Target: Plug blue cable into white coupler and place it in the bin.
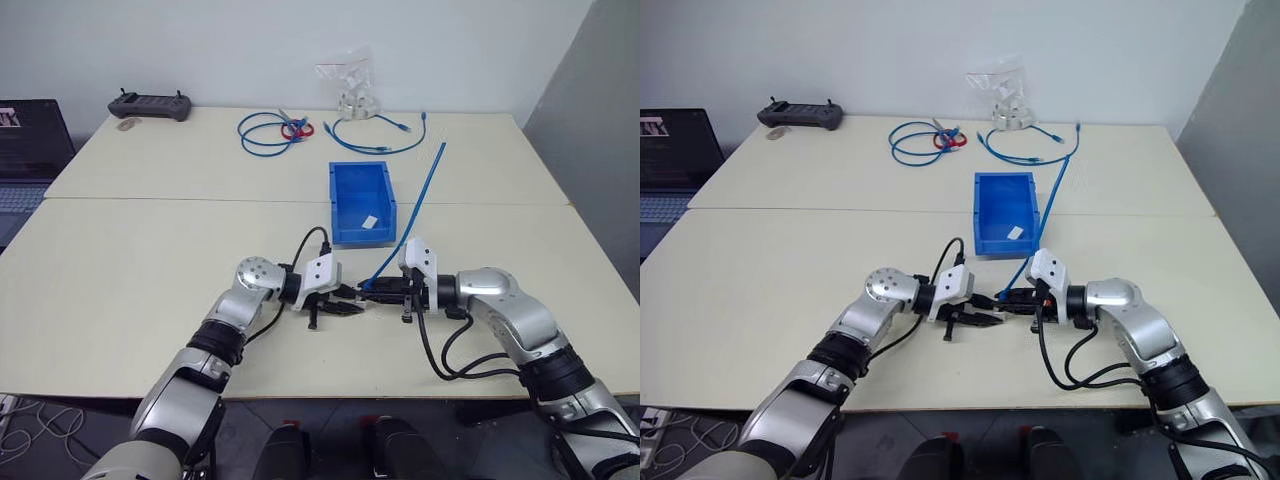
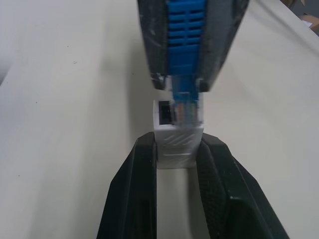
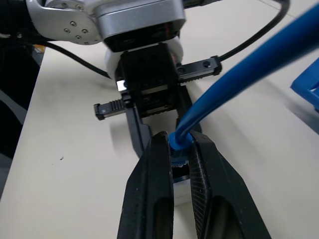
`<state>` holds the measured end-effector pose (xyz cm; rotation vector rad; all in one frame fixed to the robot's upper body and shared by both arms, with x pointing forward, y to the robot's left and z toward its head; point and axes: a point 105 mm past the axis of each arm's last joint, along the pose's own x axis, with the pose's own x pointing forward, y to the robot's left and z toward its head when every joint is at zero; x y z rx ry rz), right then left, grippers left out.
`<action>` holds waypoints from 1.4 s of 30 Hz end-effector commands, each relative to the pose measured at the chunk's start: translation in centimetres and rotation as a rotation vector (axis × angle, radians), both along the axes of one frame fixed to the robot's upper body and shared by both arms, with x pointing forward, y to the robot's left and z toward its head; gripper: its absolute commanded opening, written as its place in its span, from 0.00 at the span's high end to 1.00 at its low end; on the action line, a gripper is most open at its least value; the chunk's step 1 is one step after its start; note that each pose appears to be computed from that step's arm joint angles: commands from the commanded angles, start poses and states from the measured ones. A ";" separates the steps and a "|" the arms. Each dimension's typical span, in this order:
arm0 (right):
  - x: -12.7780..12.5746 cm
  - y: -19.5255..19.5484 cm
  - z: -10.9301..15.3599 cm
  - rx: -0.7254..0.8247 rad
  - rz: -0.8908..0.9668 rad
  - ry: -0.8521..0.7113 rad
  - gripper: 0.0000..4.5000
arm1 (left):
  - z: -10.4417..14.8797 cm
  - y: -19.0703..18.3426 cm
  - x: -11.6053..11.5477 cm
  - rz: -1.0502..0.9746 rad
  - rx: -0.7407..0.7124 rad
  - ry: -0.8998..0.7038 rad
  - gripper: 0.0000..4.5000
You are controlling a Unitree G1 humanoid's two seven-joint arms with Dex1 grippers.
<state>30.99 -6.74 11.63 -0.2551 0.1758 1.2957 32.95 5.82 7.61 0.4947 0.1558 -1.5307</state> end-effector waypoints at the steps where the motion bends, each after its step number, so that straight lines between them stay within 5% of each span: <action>1: 1.0 -1.0 0.1 -0.031 -0.040 -0.030 0.97 | -0.4 0.2 -0.5 -0.020 0.026 0.009 0.83; 19: 0.4 -0.8 -2.7 -0.202 0.080 -0.085 0.97 | 0.1 0.5 0.0 0.006 0.023 -0.007 0.83; 29: -0.1 1.1 -3.5 -0.204 0.139 0.013 0.97 | 0.1 0.7 0.0 0.019 0.020 -0.012 0.83; 40: 0.4 -0.5 -9.6 -0.385 0.111 0.046 0.97 | 0.2 0.5 0.1 0.040 0.003 -0.016 0.83; 42: 0.6 -0.4 -9.1 -0.360 0.096 0.038 0.97 | 0.5 0.7 0.2 0.054 -0.019 0.008 0.67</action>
